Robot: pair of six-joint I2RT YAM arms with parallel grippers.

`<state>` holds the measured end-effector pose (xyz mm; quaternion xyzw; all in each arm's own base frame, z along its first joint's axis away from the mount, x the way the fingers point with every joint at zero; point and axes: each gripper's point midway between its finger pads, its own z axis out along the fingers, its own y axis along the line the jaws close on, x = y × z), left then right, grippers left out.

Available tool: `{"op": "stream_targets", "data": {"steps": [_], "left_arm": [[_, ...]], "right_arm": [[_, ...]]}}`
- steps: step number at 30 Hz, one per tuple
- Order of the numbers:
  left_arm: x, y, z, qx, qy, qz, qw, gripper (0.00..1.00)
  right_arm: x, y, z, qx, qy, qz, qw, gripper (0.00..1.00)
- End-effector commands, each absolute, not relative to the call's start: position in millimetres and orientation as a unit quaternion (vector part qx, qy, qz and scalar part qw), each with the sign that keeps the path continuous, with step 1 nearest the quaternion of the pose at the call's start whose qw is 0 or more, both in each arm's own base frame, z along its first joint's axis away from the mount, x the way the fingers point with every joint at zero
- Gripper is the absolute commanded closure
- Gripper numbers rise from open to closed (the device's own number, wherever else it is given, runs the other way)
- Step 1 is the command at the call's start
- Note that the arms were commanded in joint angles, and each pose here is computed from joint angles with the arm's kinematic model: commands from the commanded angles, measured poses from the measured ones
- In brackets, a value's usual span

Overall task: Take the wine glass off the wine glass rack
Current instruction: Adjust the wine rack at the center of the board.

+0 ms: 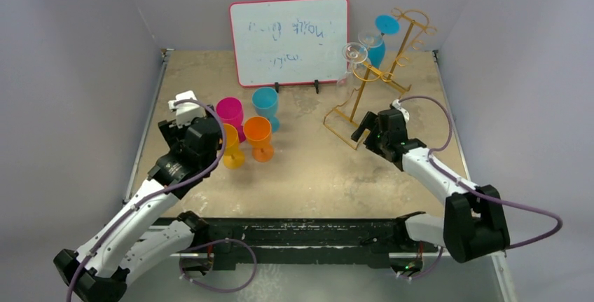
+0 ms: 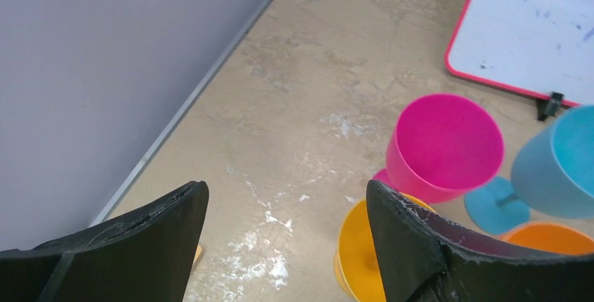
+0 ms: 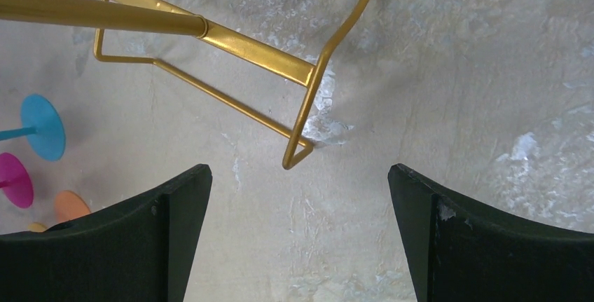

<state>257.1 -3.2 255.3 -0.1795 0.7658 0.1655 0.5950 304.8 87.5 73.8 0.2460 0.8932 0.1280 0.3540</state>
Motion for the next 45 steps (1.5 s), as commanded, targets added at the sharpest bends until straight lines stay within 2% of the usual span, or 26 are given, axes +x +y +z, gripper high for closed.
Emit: {"op": "stream_targets", "data": {"steps": [1, 8, 11, 19, 27, 33, 39, 45], "left_arm": [[267.2, 12.5, 268.0, -0.222, 0.750, 0.150, 0.604, 0.17], [288.2, 31.0, 259.4, -0.258, 0.789, 0.101, 0.548, 0.16], [284.0, 26.3, 273.2, -0.284, 0.777, 0.066, 0.558, 0.15], [261.7, 4.5, 312.8, -0.256, 0.787, -0.012, 0.561, 0.14], [242.6, 12.0, 300.9, -0.278, 0.786, -0.006, 0.552, 0.13], [239.3, 0.1, 288.3, -0.272, 0.799, -0.036, 0.535, 0.12], [230.7, 7.5, 303.9, -0.293, 0.777, -0.039, 0.555, 0.11], [224.9, 9.8, 313.5, -0.295, 0.773, -0.039, 0.560, 0.11]], "right_arm": [[323.1, 94.4, 79.8, 0.225, 0.896, 0.135, 0.359, 0.00], [324.5, 87.0, 63.6, 0.237, 0.902, 0.105, 0.345, 0.00], [324.7, 77.4, 57.4, 0.252, 0.902, 0.076, 0.342, 0.00], [317.0, 50.9, 49.1, 0.292, 0.895, 0.004, 0.337, 0.00], [287.5, 25.3, 42.5, 0.363, 0.872, -0.052, 0.323, 0.00], [276.5, 6.5, 56.3, 0.386, 0.850, -0.077, 0.351, 0.00], [268.5, -0.3, 58.4, 0.438, 0.830, -0.069, 0.340, 0.00], [265.8, -9.8, 72.3, 0.452, 0.811, -0.051, 0.367, 0.00]]}}
